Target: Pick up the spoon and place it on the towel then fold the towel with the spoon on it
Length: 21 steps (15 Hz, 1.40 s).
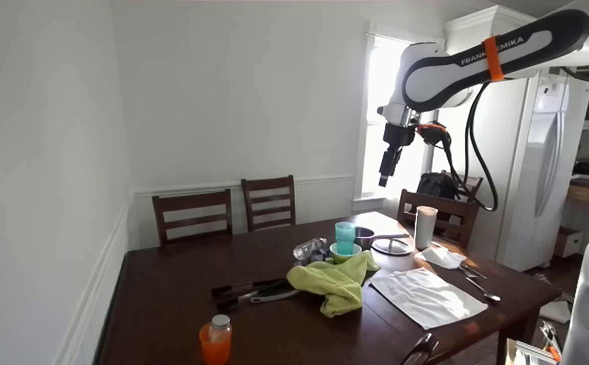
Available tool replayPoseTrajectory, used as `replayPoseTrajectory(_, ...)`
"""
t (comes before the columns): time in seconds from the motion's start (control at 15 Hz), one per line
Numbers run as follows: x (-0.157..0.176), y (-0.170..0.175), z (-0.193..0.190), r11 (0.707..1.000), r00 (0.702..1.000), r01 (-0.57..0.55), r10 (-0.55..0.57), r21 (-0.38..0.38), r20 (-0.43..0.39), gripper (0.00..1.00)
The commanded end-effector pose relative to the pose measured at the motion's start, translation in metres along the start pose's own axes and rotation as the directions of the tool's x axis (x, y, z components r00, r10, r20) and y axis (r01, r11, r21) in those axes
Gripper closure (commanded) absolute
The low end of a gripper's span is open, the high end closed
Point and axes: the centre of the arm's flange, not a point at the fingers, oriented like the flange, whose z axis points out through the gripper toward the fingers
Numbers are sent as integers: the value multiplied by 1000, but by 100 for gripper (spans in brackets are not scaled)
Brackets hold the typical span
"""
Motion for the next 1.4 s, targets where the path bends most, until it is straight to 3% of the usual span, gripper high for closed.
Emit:
replayPoseTrajectory(0.0, 0, 0, 0, 1000, 1000, 0, 0, 0, 0, 0)
replayPoseTrajectory(0.4, 0, 0, 0, 1000, 1000, 0, 0, 0, 0, 0)
replayPoseTrajectory(0.8, -30, 78, 76, 986, 970, -158, 164, -46, 177, 0)
replayPoseTrajectory(1.0, -68, 117, 111, 968, 934, -246, 251, -49, 254, 0)
replayPoseTrajectory(1.33, -138, 164, 168, 885, 813, -460, 454, -75, 366, 0)
